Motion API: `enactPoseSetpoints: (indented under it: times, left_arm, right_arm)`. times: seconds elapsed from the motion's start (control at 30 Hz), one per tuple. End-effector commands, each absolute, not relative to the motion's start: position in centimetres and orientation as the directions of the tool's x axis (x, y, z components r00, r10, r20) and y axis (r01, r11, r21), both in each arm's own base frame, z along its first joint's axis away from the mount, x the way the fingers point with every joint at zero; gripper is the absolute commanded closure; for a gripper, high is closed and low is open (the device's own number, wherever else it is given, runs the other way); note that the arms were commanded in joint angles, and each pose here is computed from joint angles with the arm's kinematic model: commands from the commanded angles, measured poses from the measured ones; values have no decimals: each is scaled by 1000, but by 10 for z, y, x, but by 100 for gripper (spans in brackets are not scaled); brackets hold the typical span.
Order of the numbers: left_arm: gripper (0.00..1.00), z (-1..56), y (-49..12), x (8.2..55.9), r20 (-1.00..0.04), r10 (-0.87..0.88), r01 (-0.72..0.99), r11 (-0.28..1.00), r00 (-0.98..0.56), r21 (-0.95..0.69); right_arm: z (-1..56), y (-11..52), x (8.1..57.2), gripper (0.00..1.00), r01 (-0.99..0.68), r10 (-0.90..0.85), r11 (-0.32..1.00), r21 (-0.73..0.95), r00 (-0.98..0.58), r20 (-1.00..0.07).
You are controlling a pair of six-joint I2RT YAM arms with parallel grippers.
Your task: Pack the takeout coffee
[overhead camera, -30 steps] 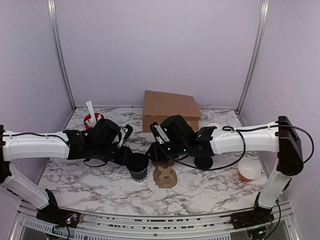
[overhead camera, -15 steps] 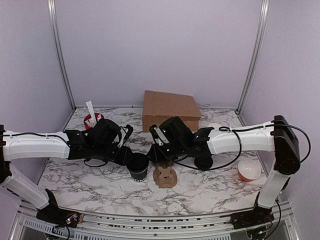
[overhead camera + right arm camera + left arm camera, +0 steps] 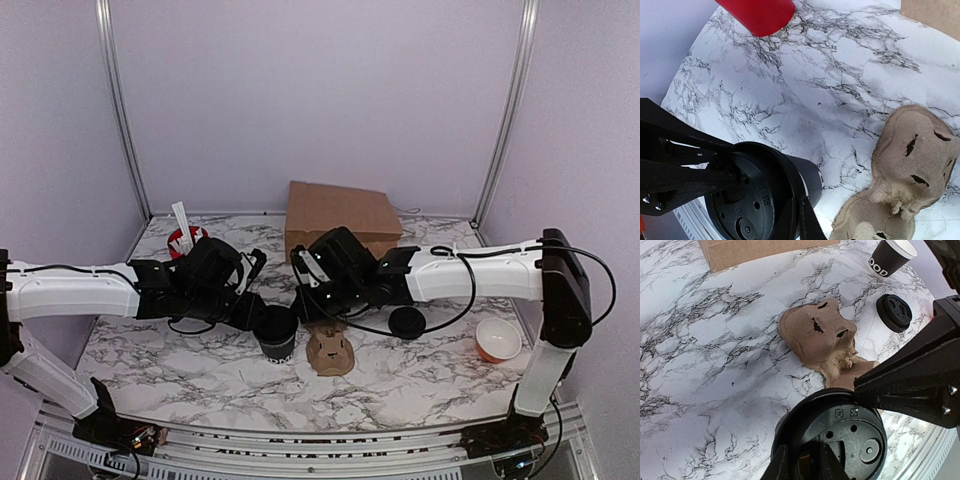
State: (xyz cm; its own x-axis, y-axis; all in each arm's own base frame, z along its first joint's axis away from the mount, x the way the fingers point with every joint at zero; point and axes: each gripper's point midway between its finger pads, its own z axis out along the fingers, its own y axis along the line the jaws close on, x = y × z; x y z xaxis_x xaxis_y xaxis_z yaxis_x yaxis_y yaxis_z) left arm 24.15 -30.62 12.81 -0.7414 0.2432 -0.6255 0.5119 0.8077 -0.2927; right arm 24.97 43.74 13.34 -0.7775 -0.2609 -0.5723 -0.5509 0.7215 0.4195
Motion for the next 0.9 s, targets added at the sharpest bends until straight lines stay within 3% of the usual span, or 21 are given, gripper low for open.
enactPoseSetpoints:
  times: [0.0,0.43,0.87]
  left_arm:
    - [80,96,-297,227,-539,312,508,821,-782,-262]
    - [80,89,-295,226,-528,303,491,831,-794,-261]
    - [80,83,-290,223,-516,299,478,840,-802,-256]
  right_arm:
    - [65,412,210,97,-570,-439,758,316,-805,-398]
    - [24,378,172,98,-549,-476,768,331,-834,-279]
    - [-34,361,140,100,-582,-559,778,237,-813,-160]
